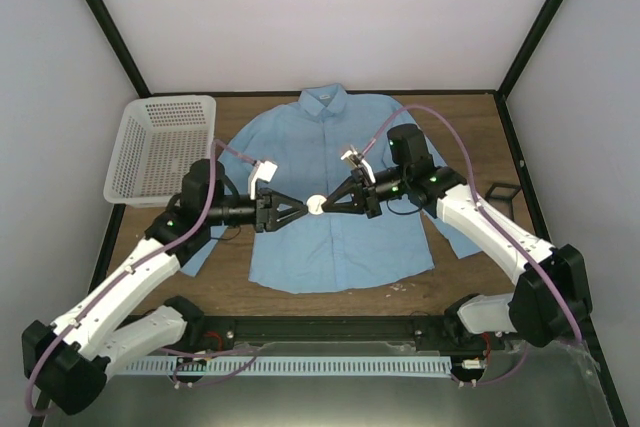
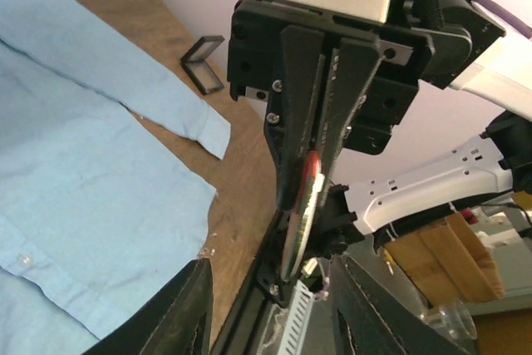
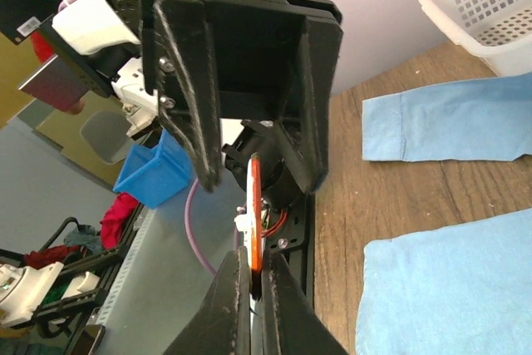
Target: Pin the brooch onto the clothing
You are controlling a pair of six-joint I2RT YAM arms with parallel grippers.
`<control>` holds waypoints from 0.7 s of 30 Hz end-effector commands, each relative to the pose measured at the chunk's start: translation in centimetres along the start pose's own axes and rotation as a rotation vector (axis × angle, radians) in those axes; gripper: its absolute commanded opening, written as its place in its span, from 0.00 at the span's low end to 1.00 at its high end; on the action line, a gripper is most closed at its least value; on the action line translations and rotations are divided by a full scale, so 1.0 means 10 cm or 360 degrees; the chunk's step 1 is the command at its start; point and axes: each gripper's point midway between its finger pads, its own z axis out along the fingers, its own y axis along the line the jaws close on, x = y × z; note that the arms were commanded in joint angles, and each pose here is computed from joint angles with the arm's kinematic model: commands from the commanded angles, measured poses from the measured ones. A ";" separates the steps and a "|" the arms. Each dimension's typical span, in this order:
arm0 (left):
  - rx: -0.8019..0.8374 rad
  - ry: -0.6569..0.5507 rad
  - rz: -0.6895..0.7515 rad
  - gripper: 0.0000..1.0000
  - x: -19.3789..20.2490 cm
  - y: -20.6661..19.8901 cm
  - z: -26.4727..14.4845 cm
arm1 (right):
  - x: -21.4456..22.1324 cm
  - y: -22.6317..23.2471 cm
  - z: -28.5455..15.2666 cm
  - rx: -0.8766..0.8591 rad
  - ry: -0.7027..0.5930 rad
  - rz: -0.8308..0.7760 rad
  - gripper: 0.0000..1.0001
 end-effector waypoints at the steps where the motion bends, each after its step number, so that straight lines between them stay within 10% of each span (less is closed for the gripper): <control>1: 0.0091 0.0076 0.0008 0.39 0.01 -0.07 0.04 | -0.01 0.08 -0.02 -0.0077 -0.0001 -0.0030 0.01; 21: 0.0124 0.0070 -0.0006 0.18 -0.08 -0.09 0.10 | 0.06 0.04 0.01 -0.0103 0.0020 0.0004 0.01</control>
